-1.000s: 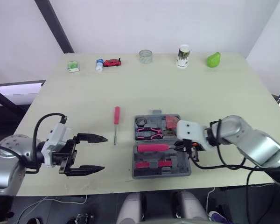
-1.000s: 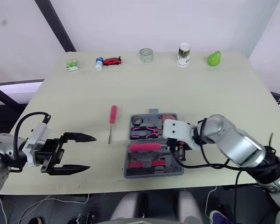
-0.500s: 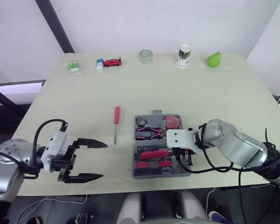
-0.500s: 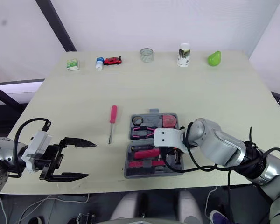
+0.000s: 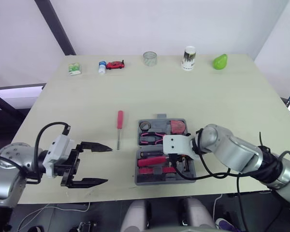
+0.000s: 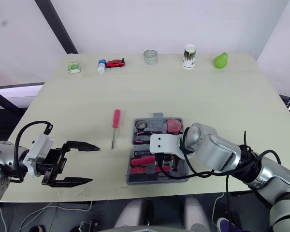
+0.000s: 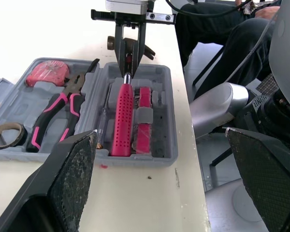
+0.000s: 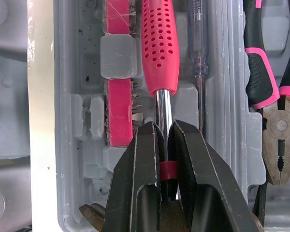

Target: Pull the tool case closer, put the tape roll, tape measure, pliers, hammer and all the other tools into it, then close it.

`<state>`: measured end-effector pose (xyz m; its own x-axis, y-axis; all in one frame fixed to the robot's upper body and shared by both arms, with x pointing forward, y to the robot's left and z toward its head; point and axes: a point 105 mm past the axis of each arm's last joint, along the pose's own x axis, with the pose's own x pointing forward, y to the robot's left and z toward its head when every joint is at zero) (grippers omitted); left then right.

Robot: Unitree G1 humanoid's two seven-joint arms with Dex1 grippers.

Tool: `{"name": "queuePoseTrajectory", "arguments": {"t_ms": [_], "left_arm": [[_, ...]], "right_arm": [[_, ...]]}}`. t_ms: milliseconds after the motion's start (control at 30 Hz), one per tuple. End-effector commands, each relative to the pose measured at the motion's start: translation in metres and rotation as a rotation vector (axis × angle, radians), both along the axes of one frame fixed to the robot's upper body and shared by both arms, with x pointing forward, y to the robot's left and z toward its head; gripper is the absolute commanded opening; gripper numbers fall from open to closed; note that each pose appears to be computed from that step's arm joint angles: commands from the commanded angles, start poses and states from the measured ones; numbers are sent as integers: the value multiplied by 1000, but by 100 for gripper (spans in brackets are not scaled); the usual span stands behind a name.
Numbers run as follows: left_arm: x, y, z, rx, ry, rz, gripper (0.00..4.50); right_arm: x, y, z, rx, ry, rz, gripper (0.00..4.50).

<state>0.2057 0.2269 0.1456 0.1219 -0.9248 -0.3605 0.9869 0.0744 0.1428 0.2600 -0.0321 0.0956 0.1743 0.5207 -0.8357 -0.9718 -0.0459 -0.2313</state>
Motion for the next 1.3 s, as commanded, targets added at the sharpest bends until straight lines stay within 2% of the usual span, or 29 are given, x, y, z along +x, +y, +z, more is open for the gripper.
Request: {"name": "queuePoseTrajectory", "arguments": {"t_ms": [33, 100, 167, 233, 300, 500, 667, 767, 800, 833, 900, 1000, 1300], "left_arm": [[-5, -2, 9, 0, -21, -57, 450], [-5, -3, 9, -2, -21, -56, 450], [-4, -4, 9, -7, -20, -55, 450], [-3, -4, 8, -12, -18, -52, 450], [-2, -4, 8, -14, -17, -51, 450], [-1, -5, 8, -20, -21, -50, 450], [0, -6, 9, -23, -21, -49, 450], [0, -6, 9, -24, -23, -47, 450], [0, -6, 9, -25, -23, -47, 450], [0, -6, 9, -25, -24, -46, 450], [0, -6, 9, -25, -24, -44, 450], [0, -5, 9, -24, -25, -43, 450], [0, -7, 11, -25, -27, -45, 450]], "right_arm": [[-1, 7, 7, 19, -33, 30, 6], [-1, 6, 6, 18, -32, 30, 6], [-1, 6, 6, 19, -28, 30, 101], [0, 6, 6, 24, -30, 22, 156], [2, 5, 7, 27, -36, 13, 255], [2, 5, 10, 50, -34, 10, 255], [2, 17, 20, 216, -7, 22, 255], [-1, 24, 20, 399, 42, 59, 190], [4, 22, 17, 432, 41, 36, 133], [10, 18, 13, 444, 18, 11, 106], [13, 14, 7, 485, 11, 12, 15], [14, 14, 4, 536, 17, 5, 6], [14, 10, -22, 493, 32, 11, 6]]}}
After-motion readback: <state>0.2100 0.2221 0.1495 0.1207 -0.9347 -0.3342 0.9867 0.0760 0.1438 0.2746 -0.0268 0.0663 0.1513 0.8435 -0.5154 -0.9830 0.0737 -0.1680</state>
